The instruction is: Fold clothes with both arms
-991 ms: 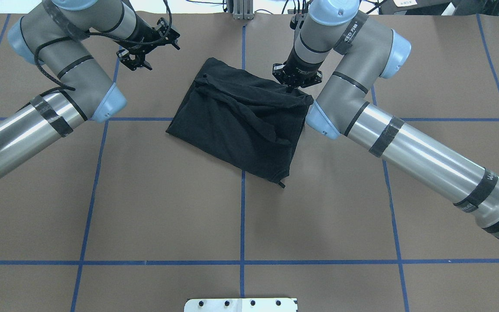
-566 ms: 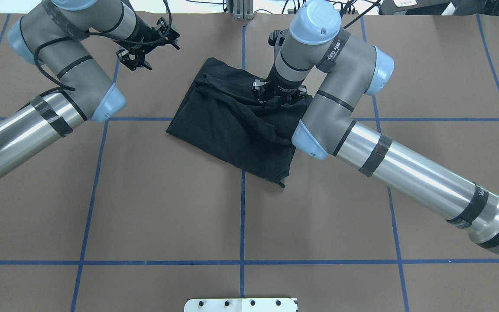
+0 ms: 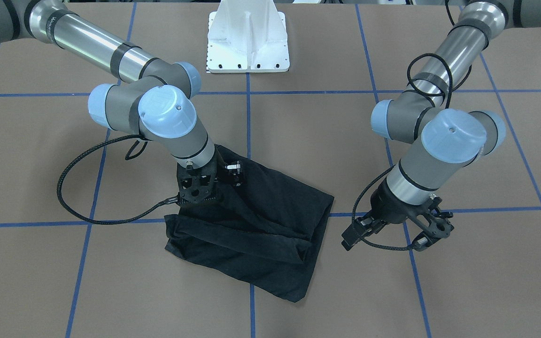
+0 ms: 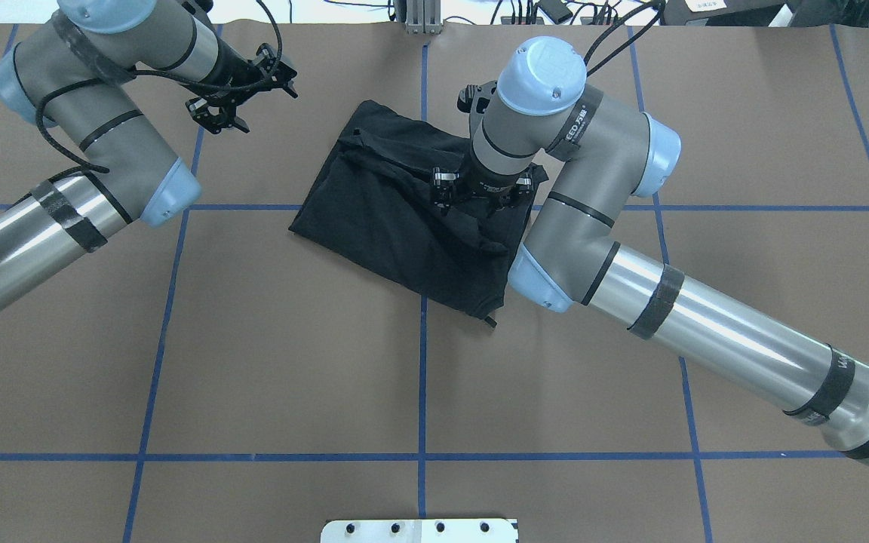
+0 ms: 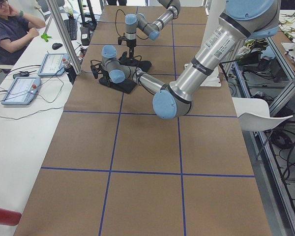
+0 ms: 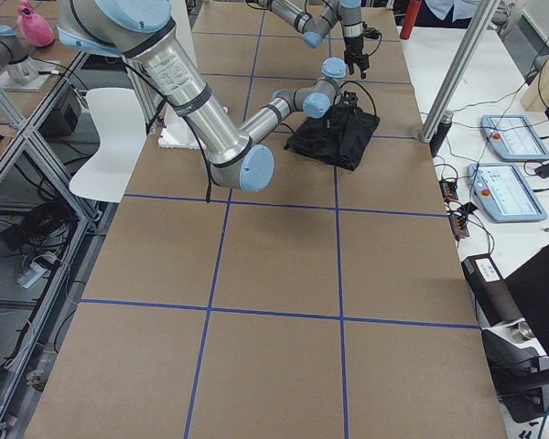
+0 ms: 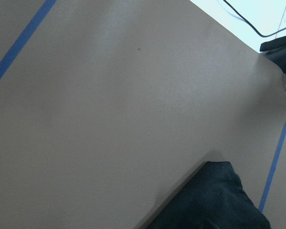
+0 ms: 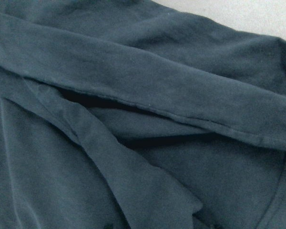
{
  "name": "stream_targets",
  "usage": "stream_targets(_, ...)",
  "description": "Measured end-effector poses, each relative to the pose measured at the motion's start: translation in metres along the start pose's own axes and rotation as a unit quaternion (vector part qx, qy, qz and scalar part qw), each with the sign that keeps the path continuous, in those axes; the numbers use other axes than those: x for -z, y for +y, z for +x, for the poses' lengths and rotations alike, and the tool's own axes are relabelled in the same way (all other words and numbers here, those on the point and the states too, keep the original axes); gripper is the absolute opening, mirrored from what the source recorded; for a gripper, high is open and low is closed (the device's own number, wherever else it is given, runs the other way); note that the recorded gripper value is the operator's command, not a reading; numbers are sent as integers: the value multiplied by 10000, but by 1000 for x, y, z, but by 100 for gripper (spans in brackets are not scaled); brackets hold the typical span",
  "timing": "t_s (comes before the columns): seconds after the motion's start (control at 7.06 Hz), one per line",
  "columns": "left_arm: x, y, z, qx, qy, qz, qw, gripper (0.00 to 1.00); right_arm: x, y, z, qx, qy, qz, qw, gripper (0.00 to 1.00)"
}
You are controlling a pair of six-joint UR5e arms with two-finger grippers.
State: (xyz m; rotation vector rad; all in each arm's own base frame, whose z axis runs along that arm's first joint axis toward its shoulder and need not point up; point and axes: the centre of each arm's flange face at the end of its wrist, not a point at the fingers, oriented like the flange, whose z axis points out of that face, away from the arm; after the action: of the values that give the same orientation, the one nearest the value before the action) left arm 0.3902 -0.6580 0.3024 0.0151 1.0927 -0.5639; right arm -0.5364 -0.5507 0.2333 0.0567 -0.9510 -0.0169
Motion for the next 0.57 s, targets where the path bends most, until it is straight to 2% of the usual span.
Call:
stream_targets(0.14,0,1,-4,0,-5,-2,10000,100,-6,3,3,25,36,-33,10000,52)
stream_targets(0.28,1,1,-6,-1,-5,-2,10000,100,-7,3,6,24,47,-53,10000,35)
stream_targets(0.42,0,1,-7,2,-8,-1,10000,100,-8,4,6,17,62,-83,9999,26)
stream_targets(0.57,0,1,-8,6,-13,1,10000,100,-9,5,5,-4,109,-115,9999,26)
